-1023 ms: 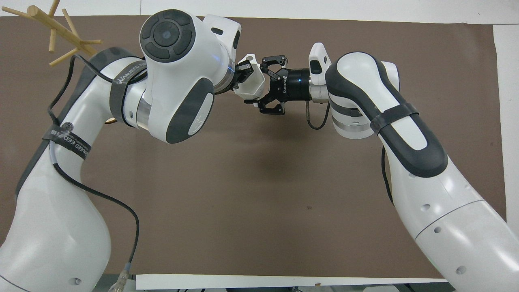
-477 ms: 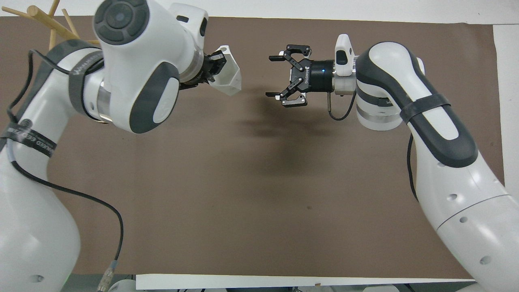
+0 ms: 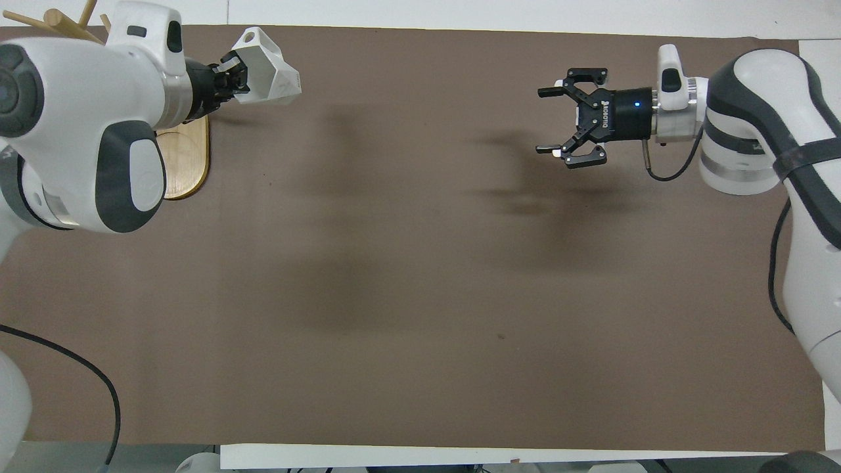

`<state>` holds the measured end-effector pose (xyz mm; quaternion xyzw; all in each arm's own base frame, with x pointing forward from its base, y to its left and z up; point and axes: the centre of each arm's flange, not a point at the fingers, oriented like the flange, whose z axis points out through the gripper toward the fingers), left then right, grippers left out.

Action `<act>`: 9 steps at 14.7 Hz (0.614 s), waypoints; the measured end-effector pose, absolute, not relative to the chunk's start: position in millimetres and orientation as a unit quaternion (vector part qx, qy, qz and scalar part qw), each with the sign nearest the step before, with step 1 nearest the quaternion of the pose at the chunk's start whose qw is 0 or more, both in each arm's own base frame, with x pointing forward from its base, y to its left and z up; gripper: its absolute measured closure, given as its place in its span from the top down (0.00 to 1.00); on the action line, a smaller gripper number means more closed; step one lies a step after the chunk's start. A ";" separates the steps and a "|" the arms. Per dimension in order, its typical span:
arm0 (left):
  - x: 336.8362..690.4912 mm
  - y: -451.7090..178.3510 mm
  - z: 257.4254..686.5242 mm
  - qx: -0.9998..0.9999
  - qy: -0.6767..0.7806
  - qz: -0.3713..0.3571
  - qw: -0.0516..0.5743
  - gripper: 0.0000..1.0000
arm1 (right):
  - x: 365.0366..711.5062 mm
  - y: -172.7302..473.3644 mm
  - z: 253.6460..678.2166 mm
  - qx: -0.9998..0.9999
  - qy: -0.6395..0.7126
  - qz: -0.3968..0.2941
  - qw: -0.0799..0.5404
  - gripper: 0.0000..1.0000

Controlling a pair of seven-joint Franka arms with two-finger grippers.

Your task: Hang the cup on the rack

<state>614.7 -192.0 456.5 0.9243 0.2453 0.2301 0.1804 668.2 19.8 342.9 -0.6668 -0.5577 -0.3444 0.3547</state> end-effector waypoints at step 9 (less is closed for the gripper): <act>584.4 -115.2 419.4 0.875 0.306 0.318 0.198 0.05 | 626.7 -10.1 492.8 -0.872 -0.425 -0.109 0.216 1.00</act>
